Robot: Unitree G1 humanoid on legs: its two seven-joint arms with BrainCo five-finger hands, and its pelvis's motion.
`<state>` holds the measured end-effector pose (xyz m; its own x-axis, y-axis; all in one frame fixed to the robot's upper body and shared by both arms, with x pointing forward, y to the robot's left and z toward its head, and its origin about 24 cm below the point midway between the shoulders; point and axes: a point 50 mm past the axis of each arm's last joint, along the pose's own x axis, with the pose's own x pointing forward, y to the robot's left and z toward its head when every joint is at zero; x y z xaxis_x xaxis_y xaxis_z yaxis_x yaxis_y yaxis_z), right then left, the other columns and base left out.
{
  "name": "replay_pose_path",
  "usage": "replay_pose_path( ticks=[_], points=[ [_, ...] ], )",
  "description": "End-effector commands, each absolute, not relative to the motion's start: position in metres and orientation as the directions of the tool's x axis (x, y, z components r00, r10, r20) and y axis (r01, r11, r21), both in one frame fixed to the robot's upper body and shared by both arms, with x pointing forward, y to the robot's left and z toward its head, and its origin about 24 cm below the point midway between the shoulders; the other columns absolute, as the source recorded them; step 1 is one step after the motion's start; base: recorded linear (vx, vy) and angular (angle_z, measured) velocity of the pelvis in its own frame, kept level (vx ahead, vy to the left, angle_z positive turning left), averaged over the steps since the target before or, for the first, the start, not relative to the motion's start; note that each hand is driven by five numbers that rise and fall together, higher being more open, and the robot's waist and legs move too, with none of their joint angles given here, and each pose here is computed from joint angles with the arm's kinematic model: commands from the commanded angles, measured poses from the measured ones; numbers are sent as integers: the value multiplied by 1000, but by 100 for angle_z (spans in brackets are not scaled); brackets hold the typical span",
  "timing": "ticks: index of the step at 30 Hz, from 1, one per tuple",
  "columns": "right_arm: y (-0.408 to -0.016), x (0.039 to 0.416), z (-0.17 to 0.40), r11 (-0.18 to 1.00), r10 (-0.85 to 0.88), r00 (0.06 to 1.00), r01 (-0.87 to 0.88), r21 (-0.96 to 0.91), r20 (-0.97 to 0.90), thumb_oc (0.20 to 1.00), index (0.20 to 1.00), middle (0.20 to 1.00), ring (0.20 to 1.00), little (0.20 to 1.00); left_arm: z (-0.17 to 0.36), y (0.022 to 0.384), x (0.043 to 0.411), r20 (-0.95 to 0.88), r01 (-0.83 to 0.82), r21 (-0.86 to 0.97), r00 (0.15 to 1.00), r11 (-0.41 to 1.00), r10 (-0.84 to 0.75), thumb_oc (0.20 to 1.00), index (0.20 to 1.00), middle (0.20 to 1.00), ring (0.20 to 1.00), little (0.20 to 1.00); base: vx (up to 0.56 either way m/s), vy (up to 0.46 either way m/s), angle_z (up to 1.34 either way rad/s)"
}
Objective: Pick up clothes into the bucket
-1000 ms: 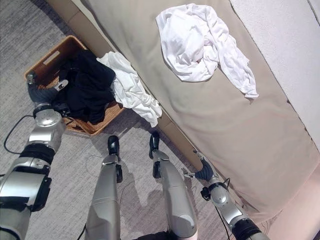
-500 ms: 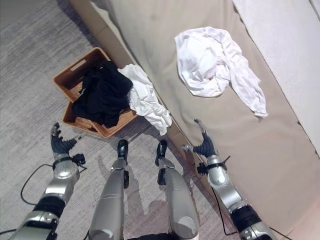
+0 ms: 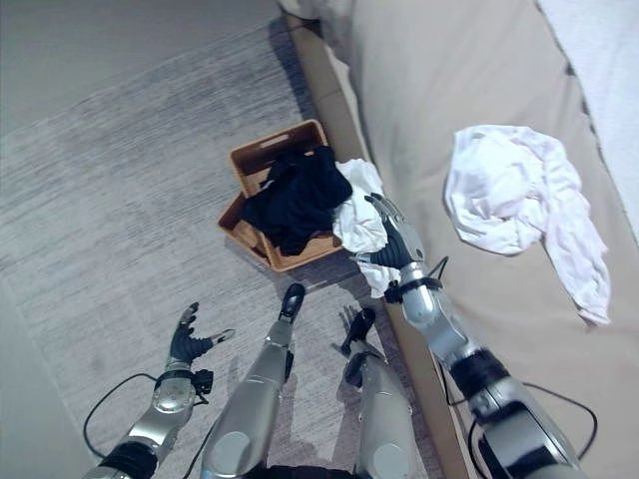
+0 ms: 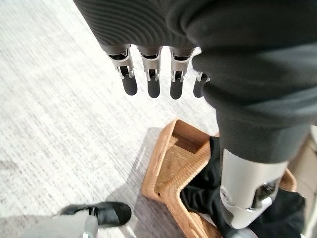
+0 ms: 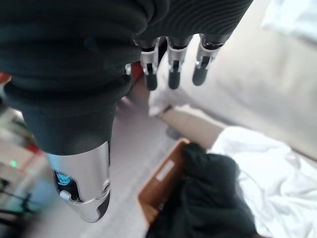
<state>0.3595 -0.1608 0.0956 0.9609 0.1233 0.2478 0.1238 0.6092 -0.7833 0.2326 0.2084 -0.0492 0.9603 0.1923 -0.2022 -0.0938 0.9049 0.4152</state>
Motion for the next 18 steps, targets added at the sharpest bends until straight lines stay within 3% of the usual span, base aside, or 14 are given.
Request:
replay_pose_path(
  ticks=[1,10,12,18],
  points=[
    [-174,374,123,556,79,943,228,-799,324,1000,1000,1000,1000,1000,-42,201,229,-145,-4,455,986,891,79,1000,1000,1000,1000,1000,35,-16,13],
    [-215,405,167,446,-146,929,370,-815,341,1000,1000,1000,1000,1000,-26,183,243,-72,-31,371,995,928,63,1000,1000,1000,1000,1000,61,-18,27],
    [-225,407,180,472,-212,906,423,-774,366,1000,1000,1000,1000,1000,-20,184,247,-41,-67,363,995,929,87,1000,1000,1000,1000,1000,37,38,15],
    [-263,403,196,375,-361,850,508,-775,383,1000,1000,1000,1000,1000,-13,190,251,-15,-159,311,985,937,172,1000,1000,1000,1000,1000,36,31,0]
  ],
)
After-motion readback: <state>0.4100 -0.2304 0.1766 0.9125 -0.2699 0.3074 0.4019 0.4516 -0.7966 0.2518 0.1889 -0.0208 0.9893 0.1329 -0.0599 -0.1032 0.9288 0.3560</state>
